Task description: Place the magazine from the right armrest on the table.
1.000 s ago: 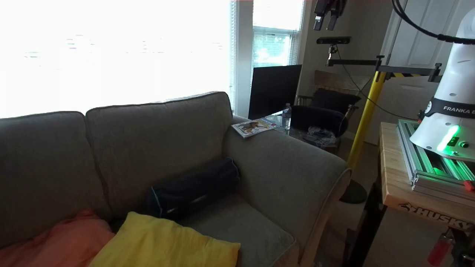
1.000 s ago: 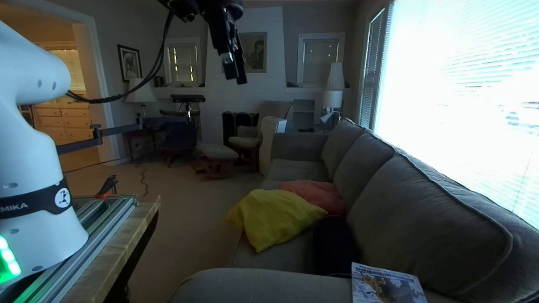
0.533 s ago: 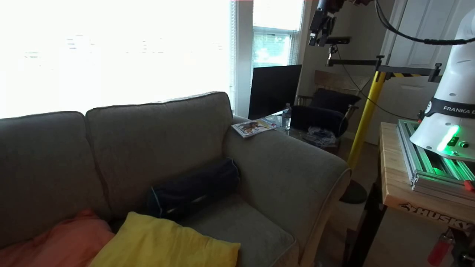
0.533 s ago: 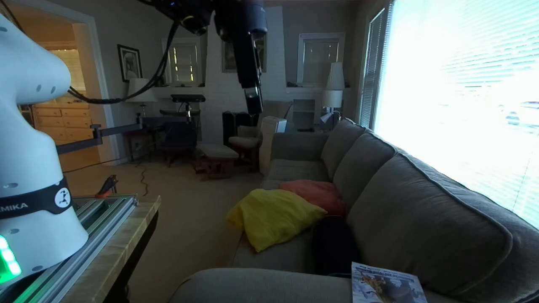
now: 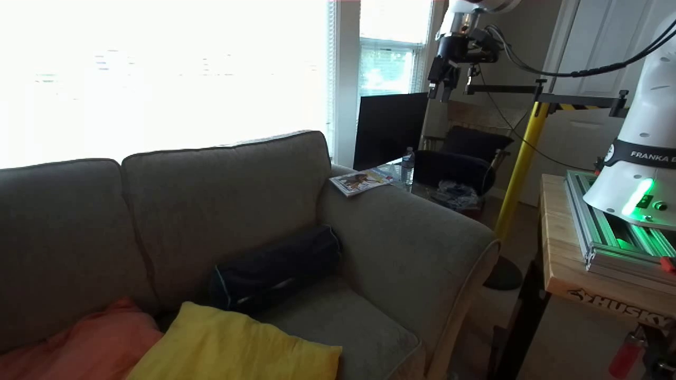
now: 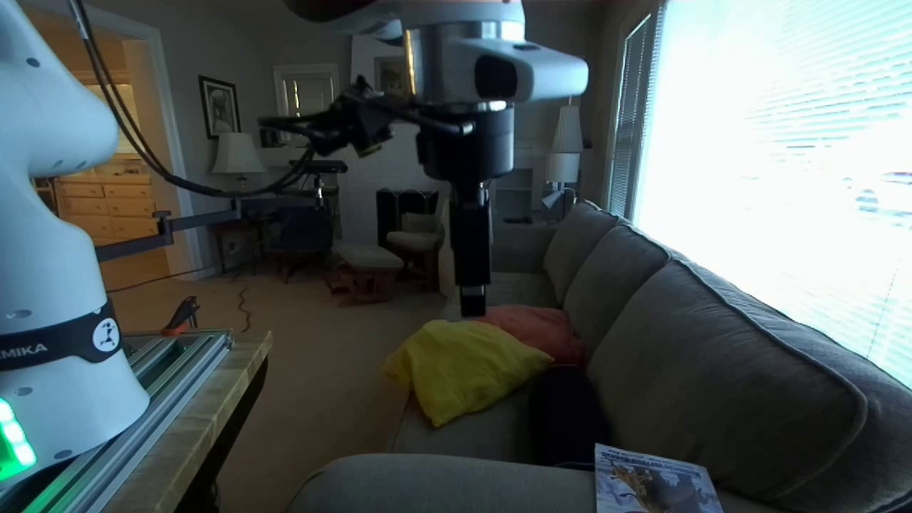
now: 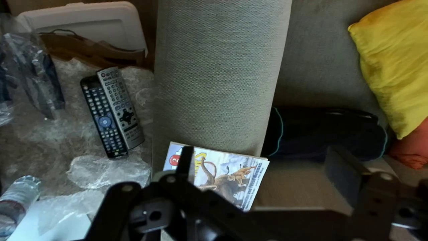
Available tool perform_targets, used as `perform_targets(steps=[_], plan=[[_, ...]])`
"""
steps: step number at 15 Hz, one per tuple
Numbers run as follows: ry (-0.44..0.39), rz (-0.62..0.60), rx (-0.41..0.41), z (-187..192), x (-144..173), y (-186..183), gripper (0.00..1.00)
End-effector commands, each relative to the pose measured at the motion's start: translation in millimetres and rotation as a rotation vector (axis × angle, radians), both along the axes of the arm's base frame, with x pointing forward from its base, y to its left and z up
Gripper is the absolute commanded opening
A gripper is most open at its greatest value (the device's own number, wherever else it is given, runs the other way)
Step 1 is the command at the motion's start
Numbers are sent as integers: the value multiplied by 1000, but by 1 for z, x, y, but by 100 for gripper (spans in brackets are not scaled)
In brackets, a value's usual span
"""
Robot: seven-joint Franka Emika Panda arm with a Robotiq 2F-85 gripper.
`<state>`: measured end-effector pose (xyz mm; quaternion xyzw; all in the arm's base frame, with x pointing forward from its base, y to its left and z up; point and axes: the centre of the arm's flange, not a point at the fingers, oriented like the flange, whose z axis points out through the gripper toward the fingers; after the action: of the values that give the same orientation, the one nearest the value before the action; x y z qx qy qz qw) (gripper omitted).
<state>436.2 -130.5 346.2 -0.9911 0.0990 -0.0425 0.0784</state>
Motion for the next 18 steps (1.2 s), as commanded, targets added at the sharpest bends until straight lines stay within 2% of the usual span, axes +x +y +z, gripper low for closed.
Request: perform_targets(steps=[1,2,3,7,10,12,15,18], plan=[[72,-69,90,-48,56,-17,100],[99,-99,110,-55,63,-20,100],[59,-68,64,-38,27,-8,100],[100,-90,77,-63,49,-13,100],[101,-90,80,-60,51,-14,100],[75,-123,81,-61,37,-4,100],[68,-162,97,-87,52,0,100],[92,-190,157,-117,74,-12,100]])
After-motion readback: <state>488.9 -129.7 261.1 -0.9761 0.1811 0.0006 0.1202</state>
